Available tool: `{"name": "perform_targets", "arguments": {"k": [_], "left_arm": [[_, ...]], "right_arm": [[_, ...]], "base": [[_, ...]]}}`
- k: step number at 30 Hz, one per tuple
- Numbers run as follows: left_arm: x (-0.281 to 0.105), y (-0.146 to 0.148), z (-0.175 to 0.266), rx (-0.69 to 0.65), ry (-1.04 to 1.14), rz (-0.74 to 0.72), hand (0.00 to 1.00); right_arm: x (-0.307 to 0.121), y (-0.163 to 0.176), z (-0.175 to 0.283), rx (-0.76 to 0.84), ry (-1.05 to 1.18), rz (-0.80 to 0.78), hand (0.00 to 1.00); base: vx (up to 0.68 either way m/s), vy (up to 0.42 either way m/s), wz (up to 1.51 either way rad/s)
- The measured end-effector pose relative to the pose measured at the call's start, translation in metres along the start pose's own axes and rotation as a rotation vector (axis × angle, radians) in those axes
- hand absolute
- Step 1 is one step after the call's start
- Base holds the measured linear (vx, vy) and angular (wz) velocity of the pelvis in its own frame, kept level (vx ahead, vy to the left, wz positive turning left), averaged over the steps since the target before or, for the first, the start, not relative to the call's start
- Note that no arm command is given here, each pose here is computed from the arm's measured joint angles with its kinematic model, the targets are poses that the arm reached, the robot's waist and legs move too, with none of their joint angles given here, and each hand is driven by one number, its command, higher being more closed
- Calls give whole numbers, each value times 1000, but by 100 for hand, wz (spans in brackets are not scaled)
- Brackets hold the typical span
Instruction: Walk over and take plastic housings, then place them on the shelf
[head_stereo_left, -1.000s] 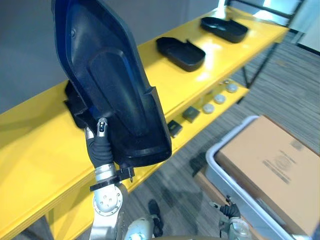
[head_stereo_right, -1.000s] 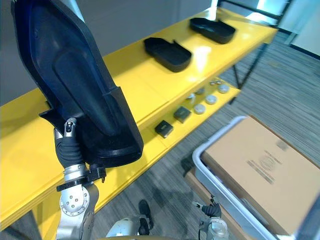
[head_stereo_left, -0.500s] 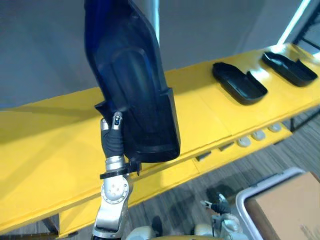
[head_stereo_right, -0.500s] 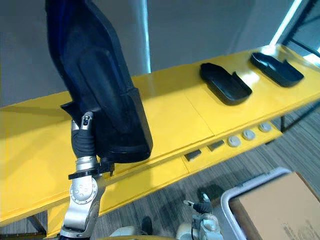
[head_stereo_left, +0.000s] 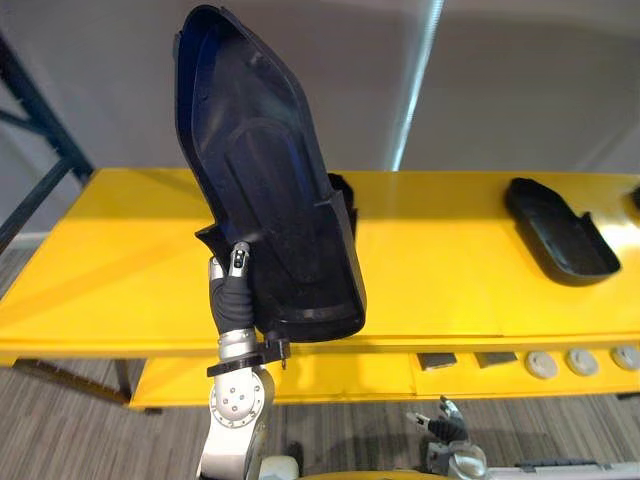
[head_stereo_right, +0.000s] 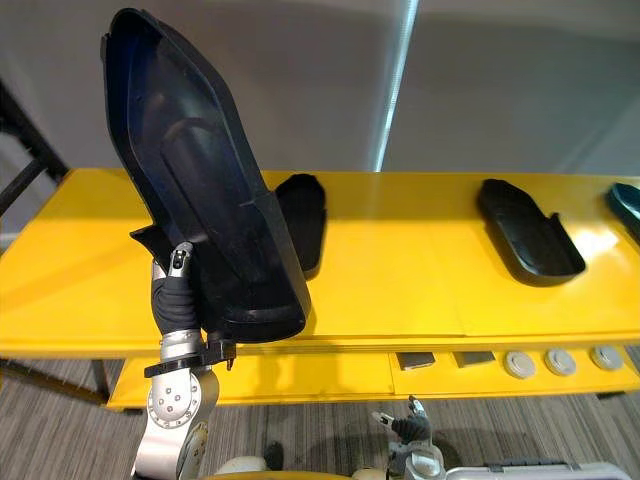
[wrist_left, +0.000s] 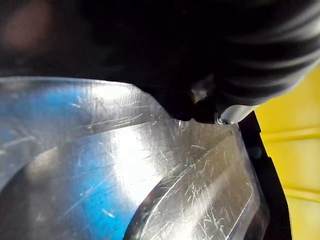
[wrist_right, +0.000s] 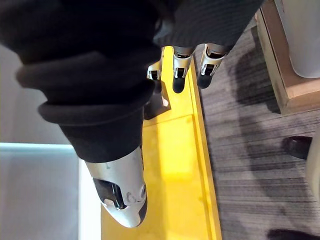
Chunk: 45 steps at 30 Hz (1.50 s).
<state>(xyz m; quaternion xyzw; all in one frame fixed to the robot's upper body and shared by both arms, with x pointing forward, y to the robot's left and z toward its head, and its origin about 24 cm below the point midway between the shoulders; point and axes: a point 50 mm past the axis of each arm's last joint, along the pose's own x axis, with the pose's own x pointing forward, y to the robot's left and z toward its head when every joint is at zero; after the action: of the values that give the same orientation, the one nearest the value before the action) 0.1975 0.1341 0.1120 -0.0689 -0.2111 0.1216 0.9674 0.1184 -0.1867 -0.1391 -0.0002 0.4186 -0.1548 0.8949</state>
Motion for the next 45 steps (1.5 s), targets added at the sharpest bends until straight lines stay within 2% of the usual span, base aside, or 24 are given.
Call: {"name": "perform_targets", "arguments": {"k": [6, 11, 15, 20, 32, 45], "left_arm": [[0, -1, 0, 5, -1, -20, 100], [-2, -1, -11, -17, 52, -14, 100], [-1, 5, -26, 19, 108, -35, 100], [-2, 9, -29, 44, 120, -45, 100], [-7, -9, -30, -2, 138, -92, 100], [-7, -7, -31, 22, 149, -97, 100]], "right_arm": [[3, 3, -3, -15, 30, -3, 0], [5, -19, -13, -54, 83, -51, 0], [1, 3, -25, -17, 141, -8, 0], [8, 6, -10, -55, 105, 11, 0], [0, -1, -14, 27, 72, -22, 0], [-7, 2, -28, 52, 112, -24, 0]], "base": [[-42, 112, 11], [-11, 429, -3], [-16, 422, 19], [-128, 283, -45], [0, -42, 18], [-38, -23, 6]]}}
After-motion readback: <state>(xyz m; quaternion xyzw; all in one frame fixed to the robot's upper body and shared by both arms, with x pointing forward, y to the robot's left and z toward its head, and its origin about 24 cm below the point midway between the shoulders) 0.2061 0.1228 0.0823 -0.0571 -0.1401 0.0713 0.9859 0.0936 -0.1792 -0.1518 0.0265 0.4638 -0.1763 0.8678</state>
